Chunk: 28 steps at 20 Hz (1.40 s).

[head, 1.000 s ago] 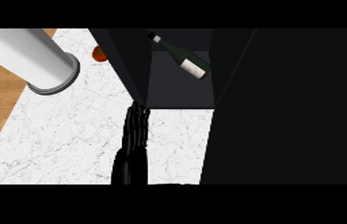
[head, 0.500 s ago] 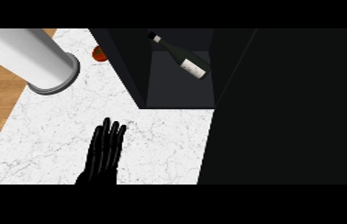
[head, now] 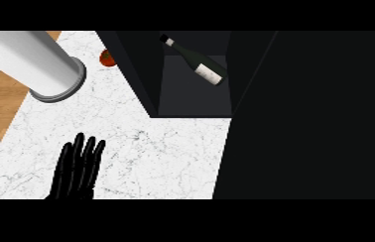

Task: Pick up the wine, place it into the cabinet and close the cabinet

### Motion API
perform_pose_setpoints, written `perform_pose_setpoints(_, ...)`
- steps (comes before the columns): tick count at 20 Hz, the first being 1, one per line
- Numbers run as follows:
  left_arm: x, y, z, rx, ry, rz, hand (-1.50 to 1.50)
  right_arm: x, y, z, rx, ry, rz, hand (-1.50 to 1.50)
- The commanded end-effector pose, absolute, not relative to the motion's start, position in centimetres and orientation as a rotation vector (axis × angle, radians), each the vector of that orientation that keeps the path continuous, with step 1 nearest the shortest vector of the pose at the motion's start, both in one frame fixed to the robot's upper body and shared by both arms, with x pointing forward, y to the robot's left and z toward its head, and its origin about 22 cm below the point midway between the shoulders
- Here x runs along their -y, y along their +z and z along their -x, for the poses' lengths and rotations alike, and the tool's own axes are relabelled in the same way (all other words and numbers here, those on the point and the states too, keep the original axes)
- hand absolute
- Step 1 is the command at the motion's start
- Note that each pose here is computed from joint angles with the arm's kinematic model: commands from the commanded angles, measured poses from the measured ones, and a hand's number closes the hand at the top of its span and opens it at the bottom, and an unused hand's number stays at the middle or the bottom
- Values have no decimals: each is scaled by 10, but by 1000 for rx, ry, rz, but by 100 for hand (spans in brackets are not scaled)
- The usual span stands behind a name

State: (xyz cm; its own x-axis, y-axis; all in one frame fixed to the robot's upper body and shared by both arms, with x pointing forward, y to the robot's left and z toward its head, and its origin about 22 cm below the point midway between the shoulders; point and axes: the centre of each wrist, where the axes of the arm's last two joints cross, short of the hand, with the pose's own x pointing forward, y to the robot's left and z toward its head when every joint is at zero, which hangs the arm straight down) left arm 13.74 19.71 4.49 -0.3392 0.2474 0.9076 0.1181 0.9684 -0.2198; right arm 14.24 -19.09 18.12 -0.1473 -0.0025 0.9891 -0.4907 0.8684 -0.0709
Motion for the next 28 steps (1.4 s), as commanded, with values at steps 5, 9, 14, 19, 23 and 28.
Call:
perform_pose_setpoints(5, -247, 65, -140, 1961, 169, 228, -150, 183, 199, -103, 1619, 533, -626, 150)
perform_pose_setpoints(9, -261, 61, -139, 1982, 189, 198, -150, 162, 199, -104, 1650, 642, -671, 150)
perform_pose_setpoints(14, -298, 68, -148, 1964, 201, 165, -150, 132, 198, -91, 1634, 697, -725, 150)
perform_pose_setpoints(19, -312, 74, -138, 1968, 183, 157, -150, 118, 199, -79, 1603, 679, -759, 150)
perform_pose_setpoints(23, -323, 75, -142, 1974, 177, 170, -150, 103, 191, -84, 1637, 643, -762, 150)
perform_pose_setpoints(28, -328, 81, -148, 1952, 151, 178, -150, 90, 191, -89, 1680, 635, -723, 150)
